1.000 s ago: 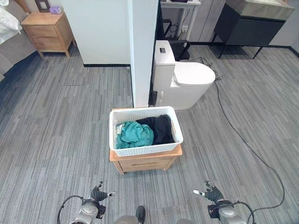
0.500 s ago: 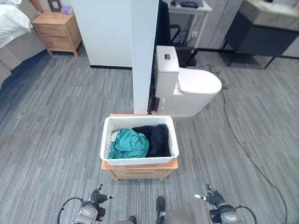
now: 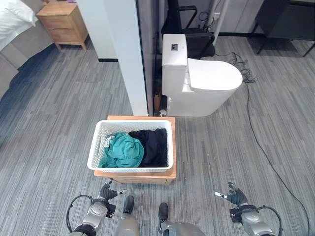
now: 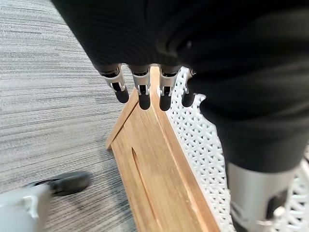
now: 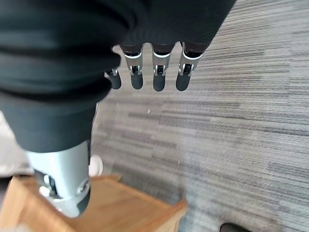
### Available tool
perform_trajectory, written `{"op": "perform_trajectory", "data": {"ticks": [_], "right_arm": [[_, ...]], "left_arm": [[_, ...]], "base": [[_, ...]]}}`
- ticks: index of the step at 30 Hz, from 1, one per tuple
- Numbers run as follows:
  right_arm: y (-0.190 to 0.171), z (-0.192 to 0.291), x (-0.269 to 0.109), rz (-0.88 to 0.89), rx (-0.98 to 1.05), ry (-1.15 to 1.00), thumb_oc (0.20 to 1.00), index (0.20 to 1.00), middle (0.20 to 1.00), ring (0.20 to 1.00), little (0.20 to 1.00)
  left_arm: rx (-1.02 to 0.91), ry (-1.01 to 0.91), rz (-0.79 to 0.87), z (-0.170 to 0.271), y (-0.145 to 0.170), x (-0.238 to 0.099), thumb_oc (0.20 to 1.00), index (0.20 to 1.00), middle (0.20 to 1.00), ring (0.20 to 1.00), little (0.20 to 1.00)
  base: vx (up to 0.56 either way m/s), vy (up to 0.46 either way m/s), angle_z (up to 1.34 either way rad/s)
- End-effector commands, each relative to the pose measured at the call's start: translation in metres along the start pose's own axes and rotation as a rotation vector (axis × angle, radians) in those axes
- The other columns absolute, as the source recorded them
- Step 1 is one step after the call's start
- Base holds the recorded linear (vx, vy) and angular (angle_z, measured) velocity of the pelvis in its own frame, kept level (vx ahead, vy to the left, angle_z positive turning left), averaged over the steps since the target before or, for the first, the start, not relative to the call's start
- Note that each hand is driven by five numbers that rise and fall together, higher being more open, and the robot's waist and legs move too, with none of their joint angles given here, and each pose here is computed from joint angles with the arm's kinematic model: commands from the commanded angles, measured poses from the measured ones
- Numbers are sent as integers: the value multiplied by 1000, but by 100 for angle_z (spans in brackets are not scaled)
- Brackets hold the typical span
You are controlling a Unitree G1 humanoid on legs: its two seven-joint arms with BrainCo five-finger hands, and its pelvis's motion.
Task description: Grab the laundry basket,head to the washer,open it,put in the laundry and shut it.
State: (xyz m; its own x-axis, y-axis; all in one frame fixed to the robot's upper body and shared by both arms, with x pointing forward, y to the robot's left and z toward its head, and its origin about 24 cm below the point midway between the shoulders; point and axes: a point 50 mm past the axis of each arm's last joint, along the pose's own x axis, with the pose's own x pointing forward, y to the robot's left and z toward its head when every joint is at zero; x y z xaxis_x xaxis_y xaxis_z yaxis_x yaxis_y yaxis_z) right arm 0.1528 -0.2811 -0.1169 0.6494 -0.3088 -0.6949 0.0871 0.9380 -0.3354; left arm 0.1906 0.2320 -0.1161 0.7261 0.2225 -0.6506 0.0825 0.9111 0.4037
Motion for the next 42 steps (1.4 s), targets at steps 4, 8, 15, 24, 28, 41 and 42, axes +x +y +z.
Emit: {"op": "perform_trajectory", "data": {"ticks": [4, 8, 15, 24, 28, 41, 42], "right_arm": [[-14, -35, -11, -28, 43, 122, 1000, 1000, 1000, 1000, 1000], [-3, -40, -12, 17, 61, 152, 1000, 1000, 1000, 1000, 1000], [-8, -42, -14, 10, 96, 151, 1000, 1000, 1000, 1000, 1000], [-48, -52, -29, -121, 204, 108, 1000, 1000, 1000, 1000, 1000], [-94, -29, -41, -225, 195, -44, 1000, 1000, 1000, 1000, 1000], [-135, 84, -50, -67, -120, -343, 1000, 1000, 1000, 1000, 1000], [-131, 87, -47, -48, -139, -335, 1000, 1000, 1000, 1000, 1000]], "left_arm": [[-2, 83, 58, -21, 19, -3, 1000, 1000, 1000, 1000, 1000], [-18, 135, 112, -33, 37, -5, 1000, 1000, 1000, 1000, 1000], [-50, 160, 178, -44, 59, -11, 1000, 1000, 1000, 1000, 1000], [-110, 120, 255, -68, 89, -39, 1000, 1000, 1000, 1000, 1000], [-56, -9, 309, -50, 126, -54, 1000, 1000, 1000, 1000, 1000], [229, -227, 210, 39, 158, -43, 1000, 1000, 1000, 1000, 1000], [242, -233, 206, 44, 157, -39, 1000, 1000, 1000, 1000, 1000]], "base": [[63, 168, -40], [-35, 126, -43], [-22, 26, -3], [12, -9, 4], [30, -30, 11], [6, -5, 6], [-44, 26, 1]]}}
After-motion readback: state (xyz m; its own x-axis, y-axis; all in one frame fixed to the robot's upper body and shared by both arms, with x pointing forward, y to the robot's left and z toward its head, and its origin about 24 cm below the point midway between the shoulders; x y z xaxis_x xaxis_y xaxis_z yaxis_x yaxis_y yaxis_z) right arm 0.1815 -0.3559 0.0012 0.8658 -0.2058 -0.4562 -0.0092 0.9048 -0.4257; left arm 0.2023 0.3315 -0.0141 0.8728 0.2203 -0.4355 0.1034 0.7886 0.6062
